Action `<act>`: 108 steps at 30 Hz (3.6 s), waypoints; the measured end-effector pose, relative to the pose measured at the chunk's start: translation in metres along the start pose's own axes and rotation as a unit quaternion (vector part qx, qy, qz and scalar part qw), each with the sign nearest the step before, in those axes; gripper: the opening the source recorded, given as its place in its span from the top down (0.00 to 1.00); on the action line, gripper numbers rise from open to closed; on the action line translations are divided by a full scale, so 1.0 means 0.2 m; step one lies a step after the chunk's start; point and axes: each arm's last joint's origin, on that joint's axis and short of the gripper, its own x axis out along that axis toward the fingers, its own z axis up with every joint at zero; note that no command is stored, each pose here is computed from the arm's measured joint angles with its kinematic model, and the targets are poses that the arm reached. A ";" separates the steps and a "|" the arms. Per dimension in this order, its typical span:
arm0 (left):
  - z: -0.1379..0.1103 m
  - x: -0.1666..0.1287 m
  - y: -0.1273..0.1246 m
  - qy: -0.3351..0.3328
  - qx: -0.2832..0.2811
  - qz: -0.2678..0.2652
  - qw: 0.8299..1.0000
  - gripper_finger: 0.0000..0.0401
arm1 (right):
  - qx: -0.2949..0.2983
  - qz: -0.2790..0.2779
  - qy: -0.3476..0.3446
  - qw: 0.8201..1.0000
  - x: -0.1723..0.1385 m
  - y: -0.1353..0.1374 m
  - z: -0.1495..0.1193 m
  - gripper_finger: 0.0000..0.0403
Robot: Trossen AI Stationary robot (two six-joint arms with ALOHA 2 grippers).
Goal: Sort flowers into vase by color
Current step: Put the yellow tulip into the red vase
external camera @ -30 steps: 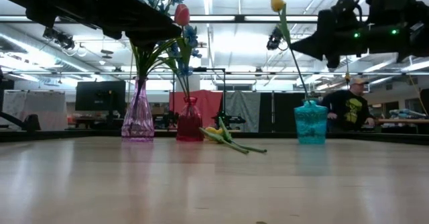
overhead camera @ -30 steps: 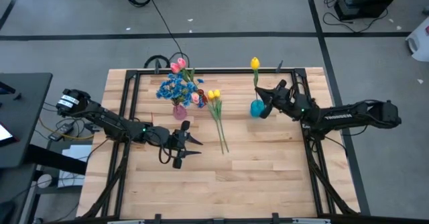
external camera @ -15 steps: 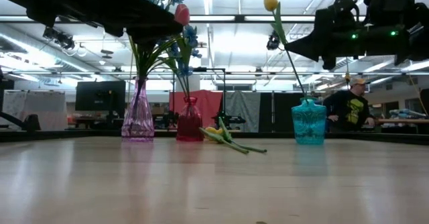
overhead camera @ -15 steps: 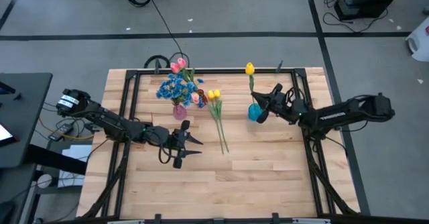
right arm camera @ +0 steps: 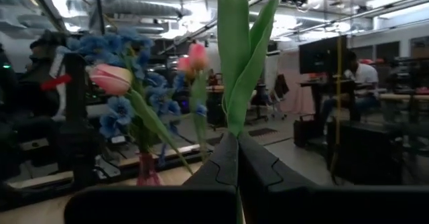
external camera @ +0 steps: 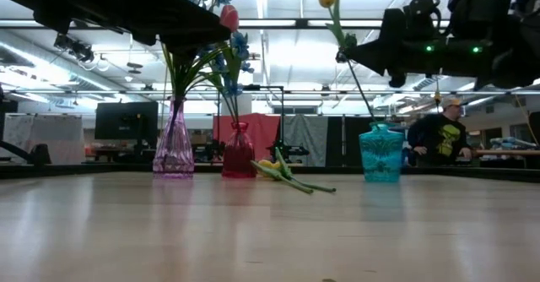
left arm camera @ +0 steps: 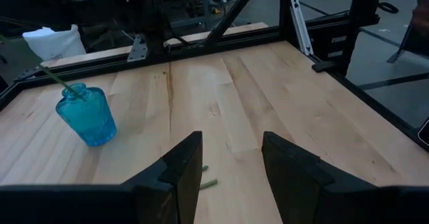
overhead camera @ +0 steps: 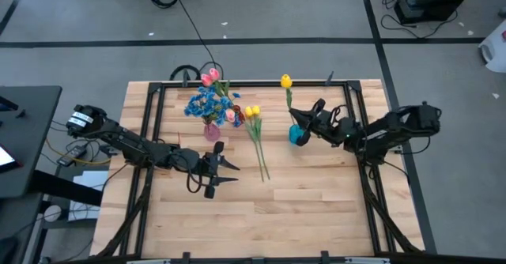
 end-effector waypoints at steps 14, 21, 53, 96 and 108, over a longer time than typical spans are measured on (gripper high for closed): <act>-0.01 0.00 0.00 0.006 0.000 0.000 1.000 0.59 | -0.001 0.023 0.007 1.000 0.08 0.03 -0.06 0.98; -0.01 0.00 0.00 0.008 -0.001 -0.001 1.000 0.59 | 0.007 0.011 0.013 1.000 -0.01 0.01 -0.05 0.98; 0.00 0.00 0.00 0.004 -0.009 0.000 1.000 0.59 | 0.067 0.011 0.119 0.991 -0.26 0.02 -0.15 0.69; 0.00 0.00 0.00 0.003 -0.009 0.000 1.000 0.59 | -0.028 -0.058 0.332 0.941 0.14 0.13 -0.03 0.69; -0.01 0.00 0.00 0.007 -0.011 0.000 1.000 0.59 | -0.026 -0.042 0.439 0.897 0.22 0.18 0.10 0.69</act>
